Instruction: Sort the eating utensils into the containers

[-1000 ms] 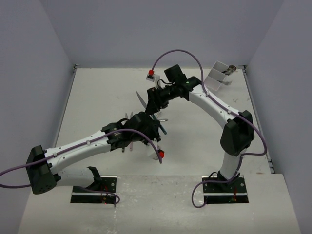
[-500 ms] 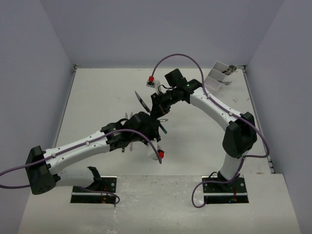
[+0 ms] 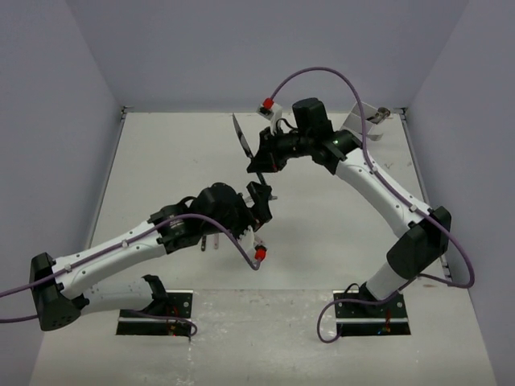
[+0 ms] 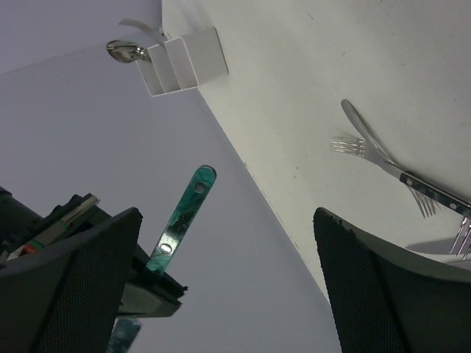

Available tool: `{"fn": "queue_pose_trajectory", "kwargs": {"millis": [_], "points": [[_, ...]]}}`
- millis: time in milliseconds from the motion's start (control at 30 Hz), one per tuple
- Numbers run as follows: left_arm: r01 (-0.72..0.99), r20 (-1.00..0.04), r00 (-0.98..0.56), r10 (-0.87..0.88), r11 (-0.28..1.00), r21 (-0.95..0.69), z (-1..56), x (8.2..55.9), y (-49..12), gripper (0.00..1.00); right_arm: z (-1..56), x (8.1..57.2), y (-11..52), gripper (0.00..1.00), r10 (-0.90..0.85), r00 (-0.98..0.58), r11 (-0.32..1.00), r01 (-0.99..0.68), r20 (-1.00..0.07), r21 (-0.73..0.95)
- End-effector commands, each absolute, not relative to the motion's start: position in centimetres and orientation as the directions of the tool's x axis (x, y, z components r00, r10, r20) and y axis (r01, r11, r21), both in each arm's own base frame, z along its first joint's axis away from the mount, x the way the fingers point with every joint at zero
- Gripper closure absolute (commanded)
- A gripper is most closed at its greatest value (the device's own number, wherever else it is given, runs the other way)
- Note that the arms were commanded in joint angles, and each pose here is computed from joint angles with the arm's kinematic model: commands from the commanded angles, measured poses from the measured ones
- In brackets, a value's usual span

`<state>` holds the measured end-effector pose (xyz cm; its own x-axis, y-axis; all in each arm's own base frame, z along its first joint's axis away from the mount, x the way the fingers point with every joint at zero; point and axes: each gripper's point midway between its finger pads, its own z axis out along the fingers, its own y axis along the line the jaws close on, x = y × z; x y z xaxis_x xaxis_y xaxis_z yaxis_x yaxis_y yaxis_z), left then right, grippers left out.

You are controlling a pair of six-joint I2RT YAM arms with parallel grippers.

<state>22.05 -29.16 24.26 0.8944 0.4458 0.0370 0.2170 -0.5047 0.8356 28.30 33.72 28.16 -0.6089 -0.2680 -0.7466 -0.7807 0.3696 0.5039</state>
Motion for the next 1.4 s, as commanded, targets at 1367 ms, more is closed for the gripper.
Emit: {"fn": "queue_pose_trajectory", "kwargs": {"millis": [1367], "points": [[-0.008,-0.955,-0.275,-0.111,0.993,-0.114,22.5,45.8,-8.8,0.0,25.0,58.1,0.5,0.96,0.146,0.207,0.989,-0.014,-0.967,0.147]]}}
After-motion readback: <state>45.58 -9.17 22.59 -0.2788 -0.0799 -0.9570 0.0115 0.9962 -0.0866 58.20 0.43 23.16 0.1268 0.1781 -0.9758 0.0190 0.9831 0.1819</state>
